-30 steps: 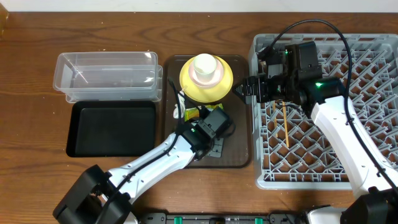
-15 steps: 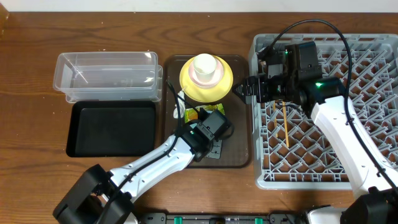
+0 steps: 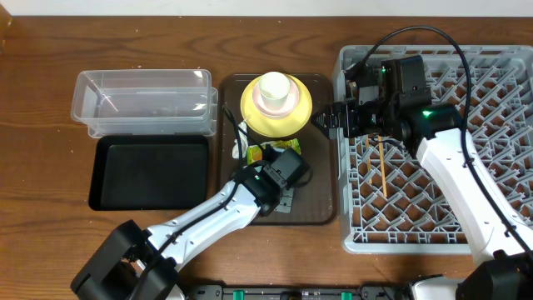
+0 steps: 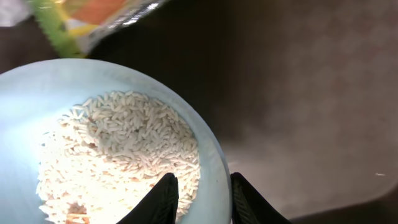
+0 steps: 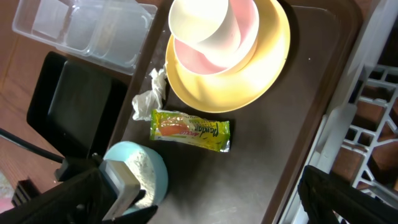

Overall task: Sort waste into correct bins and load items into the dishwasher rack
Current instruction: 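Close the left gripper on the rim of the light-blue bowl, then lift the bowl with the left gripper and tip the rice onto the black tray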

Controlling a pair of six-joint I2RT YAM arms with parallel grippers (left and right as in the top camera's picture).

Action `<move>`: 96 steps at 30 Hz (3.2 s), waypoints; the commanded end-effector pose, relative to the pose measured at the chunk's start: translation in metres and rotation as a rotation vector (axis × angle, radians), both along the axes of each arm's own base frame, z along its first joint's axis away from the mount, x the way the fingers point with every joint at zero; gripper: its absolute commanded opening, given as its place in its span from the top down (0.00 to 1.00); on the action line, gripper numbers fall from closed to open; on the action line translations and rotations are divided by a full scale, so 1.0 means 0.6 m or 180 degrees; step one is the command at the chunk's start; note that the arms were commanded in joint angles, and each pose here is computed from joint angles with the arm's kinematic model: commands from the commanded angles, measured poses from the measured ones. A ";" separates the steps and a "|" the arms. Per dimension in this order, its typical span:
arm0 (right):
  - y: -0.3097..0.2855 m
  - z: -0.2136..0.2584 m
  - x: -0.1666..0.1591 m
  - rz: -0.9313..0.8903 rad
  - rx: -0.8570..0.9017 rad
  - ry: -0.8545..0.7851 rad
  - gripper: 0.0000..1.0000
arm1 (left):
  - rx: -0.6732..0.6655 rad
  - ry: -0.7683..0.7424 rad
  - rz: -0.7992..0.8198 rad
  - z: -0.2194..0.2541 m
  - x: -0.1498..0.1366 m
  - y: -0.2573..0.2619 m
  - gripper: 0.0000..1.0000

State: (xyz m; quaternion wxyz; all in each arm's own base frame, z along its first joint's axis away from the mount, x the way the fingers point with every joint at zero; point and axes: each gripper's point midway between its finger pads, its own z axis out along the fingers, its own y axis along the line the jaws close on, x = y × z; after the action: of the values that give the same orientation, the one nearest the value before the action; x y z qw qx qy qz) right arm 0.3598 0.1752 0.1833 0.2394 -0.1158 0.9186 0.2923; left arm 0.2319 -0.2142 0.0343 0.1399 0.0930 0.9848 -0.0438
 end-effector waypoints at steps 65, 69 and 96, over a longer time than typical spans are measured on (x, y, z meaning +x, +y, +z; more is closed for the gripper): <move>0.008 0.015 -0.001 0.0039 0.0054 -0.0050 0.01 | 0.0218 0.0077 -0.0062 -0.020 -0.010 0.019 0.80; 0.008 0.015 -0.001 0.0039 0.0054 -0.0050 0.01 | 0.0165 0.0022 -0.0061 -0.007 -0.007 0.016 0.93; 0.008 0.015 -0.001 0.0039 0.0054 -0.0050 0.01 | 0.0668 -0.1335 0.0358 0.170 0.056 0.119 0.94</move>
State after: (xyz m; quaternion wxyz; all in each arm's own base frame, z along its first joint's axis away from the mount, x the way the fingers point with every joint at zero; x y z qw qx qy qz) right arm 0.3598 0.1752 0.1833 0.2394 -0.1158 0.9186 0.2923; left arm 0.2475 -0.1653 0.1062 0.2652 0.0780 0.9607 0.0265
